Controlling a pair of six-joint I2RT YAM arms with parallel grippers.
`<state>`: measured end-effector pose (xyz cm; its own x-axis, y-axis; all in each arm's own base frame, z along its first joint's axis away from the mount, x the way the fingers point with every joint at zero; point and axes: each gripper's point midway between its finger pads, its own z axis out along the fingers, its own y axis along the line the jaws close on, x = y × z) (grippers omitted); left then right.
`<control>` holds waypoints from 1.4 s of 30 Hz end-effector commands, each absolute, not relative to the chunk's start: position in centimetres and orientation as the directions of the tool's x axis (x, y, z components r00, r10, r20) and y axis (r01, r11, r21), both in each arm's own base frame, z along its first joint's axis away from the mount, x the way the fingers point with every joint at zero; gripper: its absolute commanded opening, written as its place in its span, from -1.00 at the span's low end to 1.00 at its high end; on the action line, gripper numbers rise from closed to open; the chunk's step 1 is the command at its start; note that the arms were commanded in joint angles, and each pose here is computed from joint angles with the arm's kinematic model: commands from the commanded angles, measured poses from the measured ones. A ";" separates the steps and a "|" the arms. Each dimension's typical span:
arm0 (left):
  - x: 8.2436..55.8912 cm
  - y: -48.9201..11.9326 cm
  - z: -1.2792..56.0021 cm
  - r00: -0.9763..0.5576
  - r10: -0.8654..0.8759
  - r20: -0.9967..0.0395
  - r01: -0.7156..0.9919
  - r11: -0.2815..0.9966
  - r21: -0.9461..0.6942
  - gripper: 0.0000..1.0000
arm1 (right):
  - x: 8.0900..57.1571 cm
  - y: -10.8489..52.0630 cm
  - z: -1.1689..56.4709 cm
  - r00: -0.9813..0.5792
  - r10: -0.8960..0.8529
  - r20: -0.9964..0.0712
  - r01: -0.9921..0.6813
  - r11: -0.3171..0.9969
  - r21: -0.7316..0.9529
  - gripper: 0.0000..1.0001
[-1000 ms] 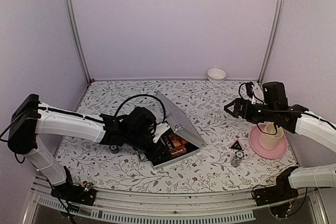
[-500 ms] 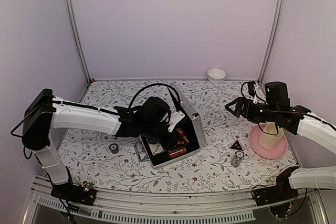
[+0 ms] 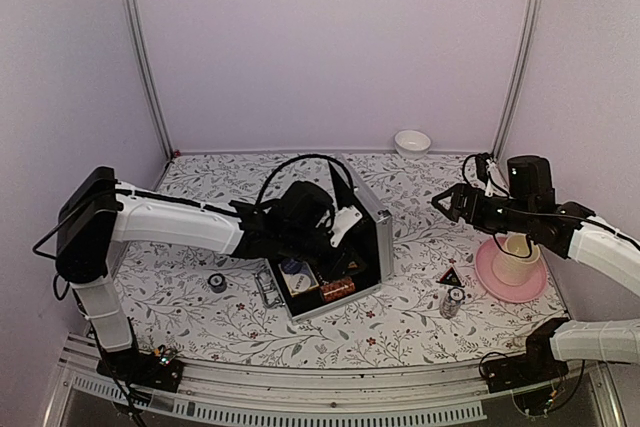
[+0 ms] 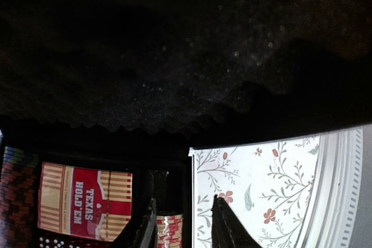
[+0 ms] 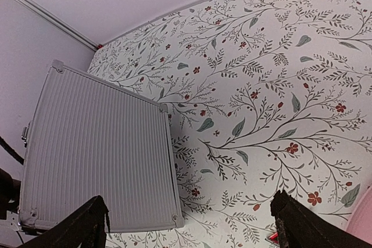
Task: Pack up texas hold em set
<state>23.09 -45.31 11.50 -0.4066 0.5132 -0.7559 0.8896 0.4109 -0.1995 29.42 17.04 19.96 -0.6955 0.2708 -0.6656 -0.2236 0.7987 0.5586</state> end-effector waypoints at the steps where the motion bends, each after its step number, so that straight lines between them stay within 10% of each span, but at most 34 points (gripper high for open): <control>1: 24.5 -44.4 13.4 -0.383 0.472 -0.794 0.886 0.431 -0.171 -0.33 | 29.8 16.7 20.0 -0.682 0.290 -0.671 -0.209 0.803 0.559 1.00; 42: 22.1 -38.8 11.1 -0.452 0.527 -0.719 0.859 0.474 -0.193 -0.40 | 29.9 16.3 20.1 -0.666 0.307 -0.680 -0.197 0.808 0.556 0.93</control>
